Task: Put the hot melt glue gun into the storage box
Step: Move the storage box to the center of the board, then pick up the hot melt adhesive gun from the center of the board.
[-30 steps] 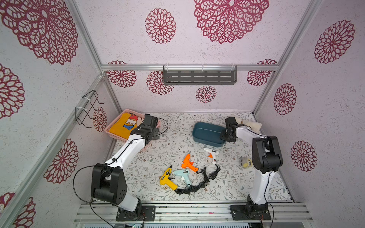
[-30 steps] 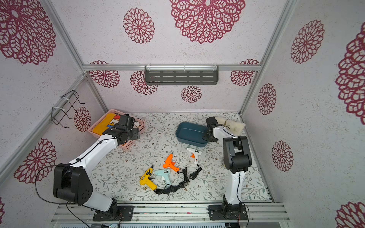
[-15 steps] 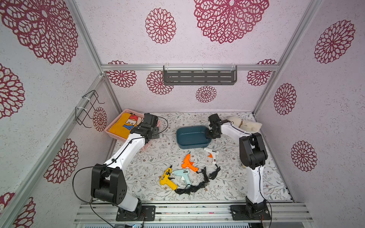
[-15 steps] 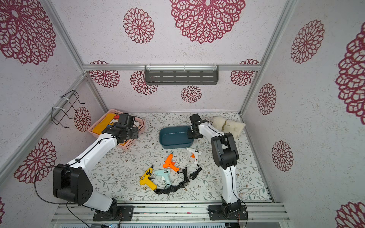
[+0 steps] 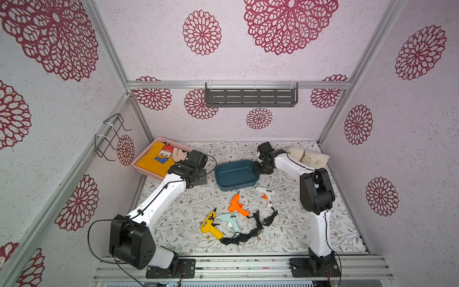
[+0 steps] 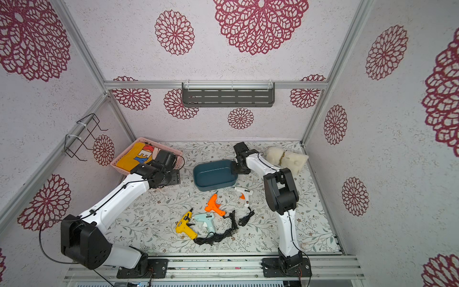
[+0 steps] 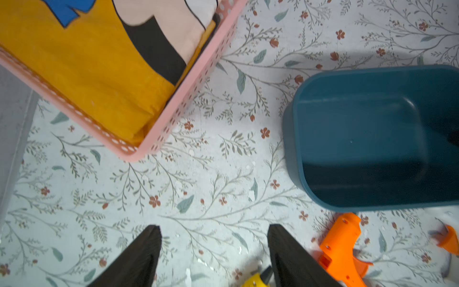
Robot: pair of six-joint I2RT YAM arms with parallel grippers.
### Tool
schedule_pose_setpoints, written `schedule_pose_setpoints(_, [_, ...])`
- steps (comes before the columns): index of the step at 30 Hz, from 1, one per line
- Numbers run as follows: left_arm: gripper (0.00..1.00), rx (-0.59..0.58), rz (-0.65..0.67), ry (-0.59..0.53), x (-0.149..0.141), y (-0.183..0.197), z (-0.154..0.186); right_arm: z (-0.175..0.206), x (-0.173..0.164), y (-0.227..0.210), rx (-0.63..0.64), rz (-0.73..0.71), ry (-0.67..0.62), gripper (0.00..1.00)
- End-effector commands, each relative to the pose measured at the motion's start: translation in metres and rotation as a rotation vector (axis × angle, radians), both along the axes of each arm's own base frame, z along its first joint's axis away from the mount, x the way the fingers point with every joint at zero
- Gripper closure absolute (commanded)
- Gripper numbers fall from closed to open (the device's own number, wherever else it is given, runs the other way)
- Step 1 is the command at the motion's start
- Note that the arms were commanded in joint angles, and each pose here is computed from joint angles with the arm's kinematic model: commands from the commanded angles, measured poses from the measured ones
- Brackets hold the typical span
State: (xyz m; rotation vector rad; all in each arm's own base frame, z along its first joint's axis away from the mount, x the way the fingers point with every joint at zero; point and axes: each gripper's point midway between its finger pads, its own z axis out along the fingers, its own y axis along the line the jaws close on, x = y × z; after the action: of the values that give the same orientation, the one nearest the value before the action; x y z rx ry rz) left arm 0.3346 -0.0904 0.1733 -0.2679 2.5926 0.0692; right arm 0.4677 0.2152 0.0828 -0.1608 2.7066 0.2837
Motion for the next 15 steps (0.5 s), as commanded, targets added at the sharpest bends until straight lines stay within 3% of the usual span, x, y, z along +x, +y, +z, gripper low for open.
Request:
schedule_pose_setpoints(1, [0.25,-0.047,0.102,0.144,-0.057,-0.005,-0.011,0.086,0.009,-0.024,0.01,-0.08,-0.169,0.41])
schedule_pose_setpoints(5, [0.25,-0.088,0.209,0.28,-0.119,-0.018,-0.026,0.096,-0.003,-0.048,-0.003,-0.13,-0.173,0.4])
schedule_pose_setpoints(8, [0.24,-0.132,0.278,0.326,-0.149,-0.032,-0.034,0.088,-0.015,-0.06,-0.016,-0.147,-0.152,0.4])
schedule_pose_setpoints(15, [0.19,-0.118,0.375,0.404,-0.172,-0.062,-0.062,0.066,-0.04,-0.067,-0.023,-0.143,-0.086,0.4])
